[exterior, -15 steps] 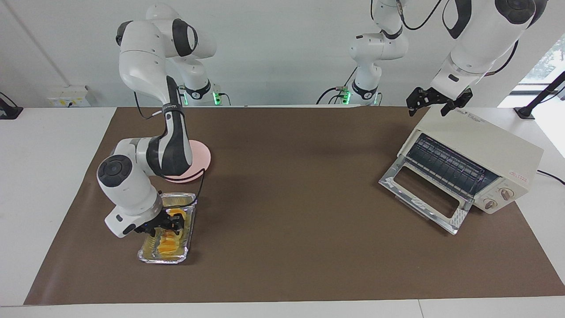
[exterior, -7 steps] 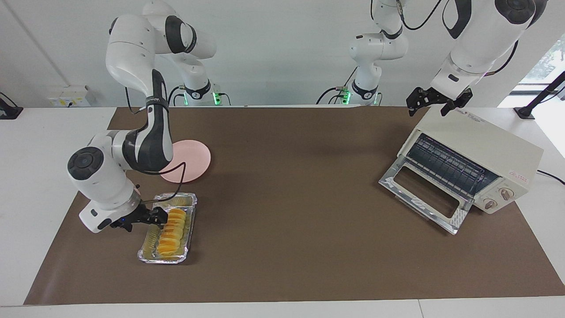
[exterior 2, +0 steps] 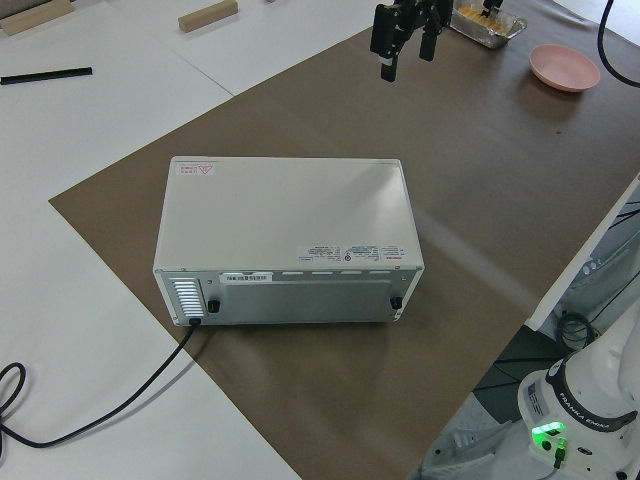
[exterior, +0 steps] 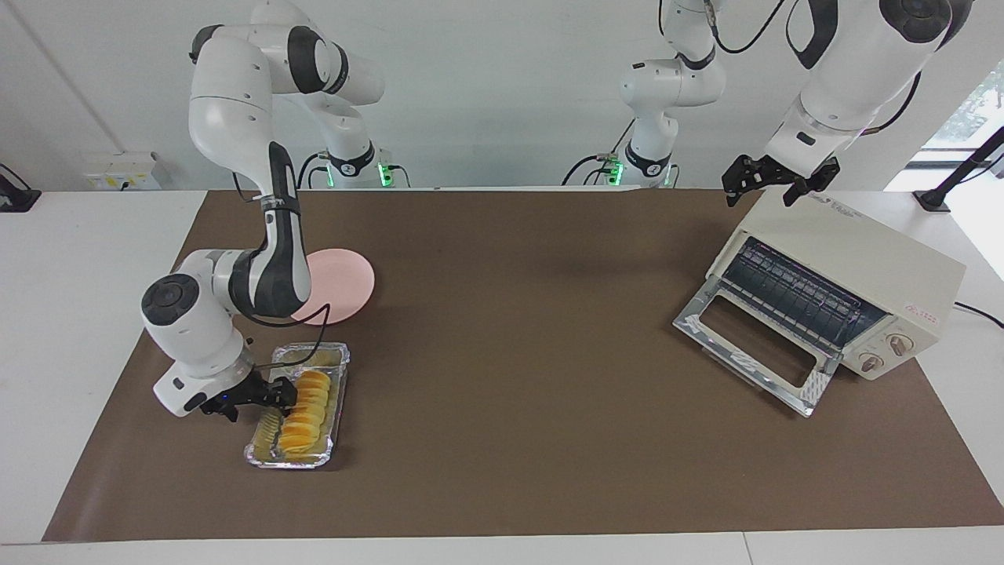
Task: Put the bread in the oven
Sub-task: 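Open the right gripper and release the bread in the tray, then grasp the foil tray with the right gripper and slide it toward the oven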
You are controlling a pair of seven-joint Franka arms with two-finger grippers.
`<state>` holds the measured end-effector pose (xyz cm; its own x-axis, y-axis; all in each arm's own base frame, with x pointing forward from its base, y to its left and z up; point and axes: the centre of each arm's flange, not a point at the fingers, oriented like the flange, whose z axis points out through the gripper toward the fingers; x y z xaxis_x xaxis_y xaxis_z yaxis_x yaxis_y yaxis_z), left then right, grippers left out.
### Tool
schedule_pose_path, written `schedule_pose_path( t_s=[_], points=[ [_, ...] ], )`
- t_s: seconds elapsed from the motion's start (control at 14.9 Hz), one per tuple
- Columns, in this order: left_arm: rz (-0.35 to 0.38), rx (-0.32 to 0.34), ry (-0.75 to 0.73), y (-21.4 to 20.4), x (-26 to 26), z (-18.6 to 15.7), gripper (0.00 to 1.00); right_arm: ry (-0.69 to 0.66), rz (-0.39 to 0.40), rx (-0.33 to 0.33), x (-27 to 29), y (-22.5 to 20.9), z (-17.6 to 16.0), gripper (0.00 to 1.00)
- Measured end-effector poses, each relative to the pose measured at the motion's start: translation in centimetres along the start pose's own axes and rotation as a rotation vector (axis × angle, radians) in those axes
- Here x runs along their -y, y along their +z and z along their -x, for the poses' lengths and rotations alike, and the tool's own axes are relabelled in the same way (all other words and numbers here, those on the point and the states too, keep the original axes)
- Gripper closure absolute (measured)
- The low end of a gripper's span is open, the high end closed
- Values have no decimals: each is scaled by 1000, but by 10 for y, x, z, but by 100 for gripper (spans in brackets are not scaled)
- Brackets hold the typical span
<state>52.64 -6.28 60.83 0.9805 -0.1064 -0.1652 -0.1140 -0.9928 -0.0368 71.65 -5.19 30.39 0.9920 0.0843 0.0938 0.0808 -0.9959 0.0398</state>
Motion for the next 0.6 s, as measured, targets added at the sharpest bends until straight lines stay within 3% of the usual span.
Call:
schedule_pose_path(
  t_s=[0.27,0.54,0.6],
  points=[
    [0,0,0,0,0,0,0,-5,-2,-9,4,-10,1,56],
    [0,0,0,0,0,0,0,-12,-5,-11,10,-11,0,95],
    [0,0,0,0,0,0,0,-12,-5,-11,10,-12,0,98]
  ],
)
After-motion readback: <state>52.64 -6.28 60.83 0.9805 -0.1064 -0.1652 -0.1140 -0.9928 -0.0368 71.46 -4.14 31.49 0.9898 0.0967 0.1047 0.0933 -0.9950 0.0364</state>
